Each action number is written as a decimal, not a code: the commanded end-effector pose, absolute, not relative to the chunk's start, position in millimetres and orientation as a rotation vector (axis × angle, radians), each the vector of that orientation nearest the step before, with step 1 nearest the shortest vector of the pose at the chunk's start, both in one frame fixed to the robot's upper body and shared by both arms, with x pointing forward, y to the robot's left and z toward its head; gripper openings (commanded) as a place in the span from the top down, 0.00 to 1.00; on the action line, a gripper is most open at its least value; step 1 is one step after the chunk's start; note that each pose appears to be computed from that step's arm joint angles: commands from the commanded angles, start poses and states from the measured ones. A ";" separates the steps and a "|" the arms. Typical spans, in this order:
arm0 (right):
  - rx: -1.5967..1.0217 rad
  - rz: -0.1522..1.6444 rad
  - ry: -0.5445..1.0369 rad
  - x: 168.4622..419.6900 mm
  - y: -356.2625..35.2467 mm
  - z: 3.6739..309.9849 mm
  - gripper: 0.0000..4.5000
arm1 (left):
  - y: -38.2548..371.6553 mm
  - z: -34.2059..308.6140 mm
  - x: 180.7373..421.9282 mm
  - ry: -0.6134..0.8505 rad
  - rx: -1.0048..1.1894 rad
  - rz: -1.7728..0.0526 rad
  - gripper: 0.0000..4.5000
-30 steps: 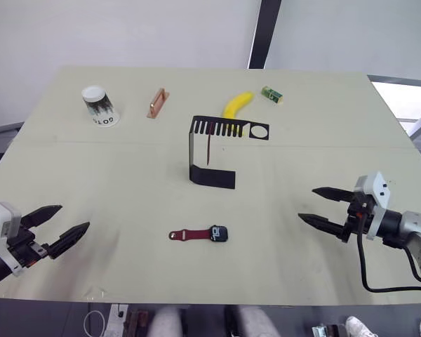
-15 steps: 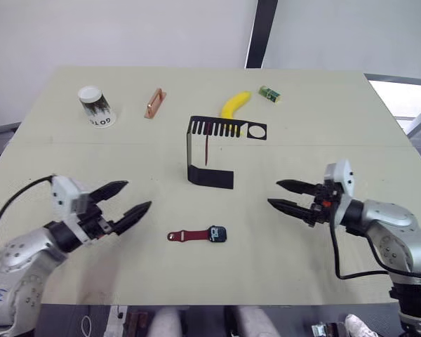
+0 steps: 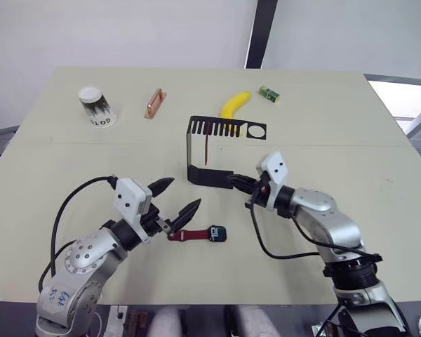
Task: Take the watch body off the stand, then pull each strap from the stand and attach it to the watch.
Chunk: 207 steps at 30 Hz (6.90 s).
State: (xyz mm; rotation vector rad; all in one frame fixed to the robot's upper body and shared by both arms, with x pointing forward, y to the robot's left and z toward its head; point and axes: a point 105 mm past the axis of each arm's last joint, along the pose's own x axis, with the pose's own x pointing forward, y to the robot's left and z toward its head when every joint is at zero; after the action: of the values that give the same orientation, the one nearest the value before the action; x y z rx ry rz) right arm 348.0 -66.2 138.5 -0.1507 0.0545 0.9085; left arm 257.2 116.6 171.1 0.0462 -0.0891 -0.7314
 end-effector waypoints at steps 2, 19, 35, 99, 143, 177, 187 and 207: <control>-0.198 0.869 0.030 361.9 -56.8 140.7 0.99 | 112.4 187.4 256.8 -0.158 0.068 -0.733 0.00; -0.203 0.707 0.273 383.0 -63.7 100.4 0.99 | 108.0 196.5 263.7 -0.176 0.082 -0.720 0.00; -0.185 0.731 0.313 376.8 -59.0 95.0 1.00 | 84.0 195.5 282.7 -0.199 0.130 -0.649 0.27; -0.206 0.705 0.332 386.5 -64.9 89.3 1.00 | 51.5 218.7 329.3 -0.401 0.200 -0.491 0.99; 0.415 1.350 0.047 262.4 -77.5 248.1 0.02 | 63.6 211.9 260.9 0.075 -0.225 -1.547 1.00; 0.393 1.377 -0.006 262.2 -49.0 252.7 0.57 | 54.5 218.7 264.9 0.054 -0.248 -1.577 1.00; 0.412 1.364 -0.022 264.0 -50.9 255.2 0.57 | 55.0 220.2 267.3 0.047 -0.239 -1.575 1.00; 0.411 1.365 -0.027 263.1 -47.9 254.9 0.74 | 54.9 219.6 266.3 0.047 -0.252 -1.570 1.00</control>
State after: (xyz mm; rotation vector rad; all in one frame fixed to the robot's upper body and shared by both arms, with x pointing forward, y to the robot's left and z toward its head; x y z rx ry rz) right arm 270.0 -49.0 244.2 0.4248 0.0334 1.3473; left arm 271.6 54.5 209.3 -0.2591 0.1000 -1.5479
